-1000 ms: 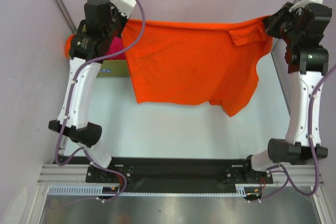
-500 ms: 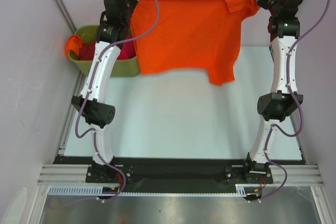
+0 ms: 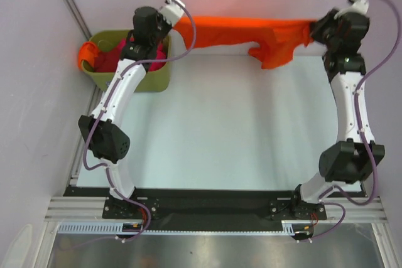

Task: Fold and stack the t-shirts
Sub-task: Flatten the tshirt out

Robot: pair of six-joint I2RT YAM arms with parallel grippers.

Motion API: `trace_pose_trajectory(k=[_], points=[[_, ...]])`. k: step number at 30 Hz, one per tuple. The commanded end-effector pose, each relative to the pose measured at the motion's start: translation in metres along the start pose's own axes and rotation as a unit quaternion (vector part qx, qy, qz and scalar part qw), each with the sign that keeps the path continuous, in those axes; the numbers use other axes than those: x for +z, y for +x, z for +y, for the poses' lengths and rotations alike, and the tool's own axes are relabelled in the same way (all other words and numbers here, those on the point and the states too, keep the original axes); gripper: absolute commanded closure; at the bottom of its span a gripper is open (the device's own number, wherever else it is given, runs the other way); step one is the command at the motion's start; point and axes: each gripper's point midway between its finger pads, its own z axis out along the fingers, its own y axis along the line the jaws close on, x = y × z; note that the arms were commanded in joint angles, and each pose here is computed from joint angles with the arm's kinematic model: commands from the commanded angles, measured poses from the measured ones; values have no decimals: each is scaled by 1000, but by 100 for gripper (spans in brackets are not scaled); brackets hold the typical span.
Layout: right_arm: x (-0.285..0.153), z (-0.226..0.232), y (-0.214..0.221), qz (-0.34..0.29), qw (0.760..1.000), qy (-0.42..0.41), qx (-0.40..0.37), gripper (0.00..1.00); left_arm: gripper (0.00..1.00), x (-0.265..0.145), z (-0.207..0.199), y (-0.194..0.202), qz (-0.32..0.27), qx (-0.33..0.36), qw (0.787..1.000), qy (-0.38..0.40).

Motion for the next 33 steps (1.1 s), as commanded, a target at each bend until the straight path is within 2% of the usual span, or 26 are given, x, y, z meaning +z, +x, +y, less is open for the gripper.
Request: trace_pose_trajectory(k=[1,5,6,7,8,10,11,14,19,24,33], points=[[-37,-28,79,70,996,50,-11,100,100,-24,-32,50,56,20,996,67],[-97,-50,172,166,981,98,39,100,100,-59,-83,114,123,47,980,151],[-108,-53,188,183,976,109,47,100,100,-76,-104,141,148,54,970,184],[-131,-65,225,225,964,130,55,100,100,-86,-114,156,164,60,964,199],[-141,-65,244,245,957,141,69,100,100,-103,-132,185,192,69,953,224],[-163,-74,282,290,939,162,94,100,100,-123,-150,210,221,76,940,250],[-184,-79,316,335,919,175,115,100,100,-140,-165,234,245,79,928,271],[-215,-84,362,396,883,201,153,100,100,-174,-189,269,284,77,904,310],[-248,-93,389,453,840,250,164,100,100,-220,-211,305,329,87,871,354],[-267,-94,393,475,822,266,167,100,100,-261,-211,322,349,106,851,378],[-300,-91,385,506,800,282,157,100,100,-292,-213,328,357,99,841,395]])
